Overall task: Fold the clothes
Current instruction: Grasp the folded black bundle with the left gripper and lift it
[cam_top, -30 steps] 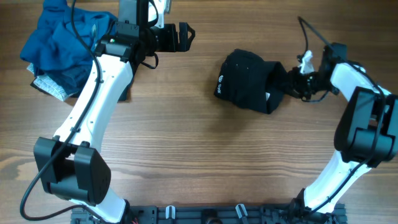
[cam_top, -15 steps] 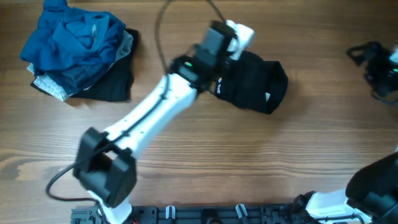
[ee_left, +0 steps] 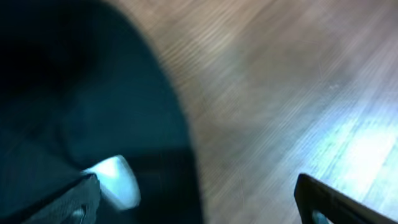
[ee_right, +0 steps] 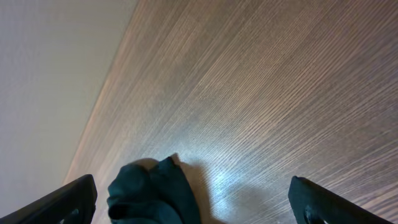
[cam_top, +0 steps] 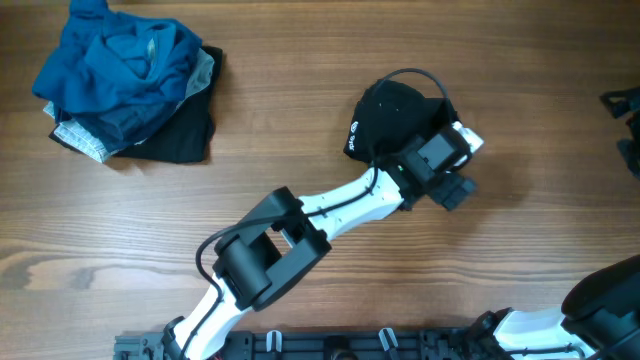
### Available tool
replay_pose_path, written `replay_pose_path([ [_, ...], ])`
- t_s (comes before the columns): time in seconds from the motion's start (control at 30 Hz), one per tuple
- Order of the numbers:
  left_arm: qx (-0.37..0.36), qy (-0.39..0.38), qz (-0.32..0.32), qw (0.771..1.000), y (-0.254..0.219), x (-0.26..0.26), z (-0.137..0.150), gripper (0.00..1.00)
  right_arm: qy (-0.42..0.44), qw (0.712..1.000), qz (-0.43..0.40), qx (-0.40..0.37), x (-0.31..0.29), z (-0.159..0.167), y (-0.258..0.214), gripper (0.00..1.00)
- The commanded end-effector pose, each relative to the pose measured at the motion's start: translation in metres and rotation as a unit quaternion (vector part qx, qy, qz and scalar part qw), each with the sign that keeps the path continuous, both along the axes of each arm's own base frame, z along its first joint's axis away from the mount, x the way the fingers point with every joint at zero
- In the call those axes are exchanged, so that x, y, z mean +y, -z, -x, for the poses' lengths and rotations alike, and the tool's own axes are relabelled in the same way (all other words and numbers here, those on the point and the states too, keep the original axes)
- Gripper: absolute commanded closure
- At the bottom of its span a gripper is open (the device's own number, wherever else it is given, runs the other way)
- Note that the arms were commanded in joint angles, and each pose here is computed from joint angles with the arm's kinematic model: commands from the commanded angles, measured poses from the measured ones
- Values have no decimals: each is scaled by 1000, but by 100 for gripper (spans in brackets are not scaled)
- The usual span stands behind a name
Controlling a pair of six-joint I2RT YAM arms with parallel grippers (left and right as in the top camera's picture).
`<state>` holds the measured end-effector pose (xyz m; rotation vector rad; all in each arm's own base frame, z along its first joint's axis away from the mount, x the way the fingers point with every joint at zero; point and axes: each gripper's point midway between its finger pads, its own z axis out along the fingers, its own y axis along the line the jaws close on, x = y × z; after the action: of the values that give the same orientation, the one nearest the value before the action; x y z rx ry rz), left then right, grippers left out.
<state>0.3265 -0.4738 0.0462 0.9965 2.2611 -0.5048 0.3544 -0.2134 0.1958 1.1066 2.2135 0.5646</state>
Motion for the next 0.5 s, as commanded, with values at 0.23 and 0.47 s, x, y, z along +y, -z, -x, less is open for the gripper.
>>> replay_pose_path([
  [0.23, 146, -209, -42, 966, 26, 156, -86, 0, -7, 1000, 10, -3, -1, -2, -3, 0],
  [0.47, 6, -96, -73, 993, -48, 128, -73, 0, -8, 1000, 14, -6, -1, -3, -3, 0],
])
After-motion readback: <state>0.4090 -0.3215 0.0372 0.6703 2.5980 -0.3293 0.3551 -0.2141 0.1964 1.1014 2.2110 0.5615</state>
